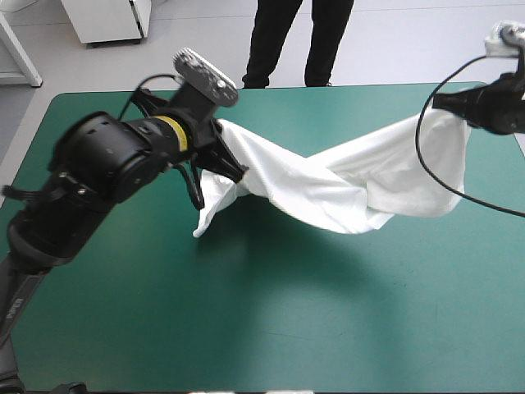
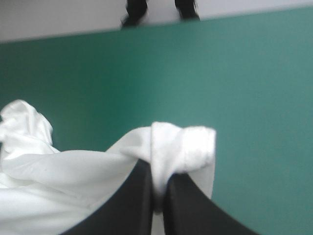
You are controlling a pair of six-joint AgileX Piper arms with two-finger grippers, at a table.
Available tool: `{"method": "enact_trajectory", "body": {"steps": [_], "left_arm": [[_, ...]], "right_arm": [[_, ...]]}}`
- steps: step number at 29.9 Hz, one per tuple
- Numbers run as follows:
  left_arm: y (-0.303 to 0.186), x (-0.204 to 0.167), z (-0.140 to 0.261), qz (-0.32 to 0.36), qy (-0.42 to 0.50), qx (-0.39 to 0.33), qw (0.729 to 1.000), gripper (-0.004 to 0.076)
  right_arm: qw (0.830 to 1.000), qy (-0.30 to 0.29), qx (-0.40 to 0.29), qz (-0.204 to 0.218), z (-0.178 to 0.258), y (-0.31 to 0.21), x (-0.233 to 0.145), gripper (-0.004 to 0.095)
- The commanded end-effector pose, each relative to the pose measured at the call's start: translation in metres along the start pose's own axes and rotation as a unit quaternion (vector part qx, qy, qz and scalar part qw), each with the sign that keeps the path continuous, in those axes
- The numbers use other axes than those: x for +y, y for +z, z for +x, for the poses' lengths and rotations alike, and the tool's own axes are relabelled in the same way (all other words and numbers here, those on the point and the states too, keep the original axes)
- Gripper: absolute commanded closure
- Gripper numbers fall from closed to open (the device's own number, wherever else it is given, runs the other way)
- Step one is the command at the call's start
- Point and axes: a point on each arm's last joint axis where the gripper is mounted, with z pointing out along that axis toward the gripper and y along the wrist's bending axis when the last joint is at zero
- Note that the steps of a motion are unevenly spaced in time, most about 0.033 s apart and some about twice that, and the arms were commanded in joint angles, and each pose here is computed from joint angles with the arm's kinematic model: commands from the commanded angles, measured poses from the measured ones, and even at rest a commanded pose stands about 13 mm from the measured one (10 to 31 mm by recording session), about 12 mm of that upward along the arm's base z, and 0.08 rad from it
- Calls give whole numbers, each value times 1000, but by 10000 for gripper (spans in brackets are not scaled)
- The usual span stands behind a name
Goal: Fold the cloth
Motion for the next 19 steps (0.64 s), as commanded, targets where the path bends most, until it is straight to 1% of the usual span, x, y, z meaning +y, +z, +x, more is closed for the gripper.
{"method": "enact_trajectory", "body": {"steps": [1, 7, 11, 14, 19], "left_arm": [[-61, 33, -14, -43, -29, -87, 995, 746], [-123, 64, -24, -87, -47, -196, 976, 746], [-162, 80, -28, -103, -69, -289, 949, 746], [-193, 89, -27, -105, -86, -363, 922, 746], [-229, 95, -26, -90, -88, -463, 878, 746]], "right_arm": [[991, -39, -125, -25, -23, -70, 20, 924], [965, -71, -251, -33, -33, -145, 38, 924], [944, -91, -315, -39, -31, -183, 47, 924], [919, -107, -377, -47, -29, -211, 55, 924], [864, -113, -487, -59, -24, -256, 64, 922]]}}
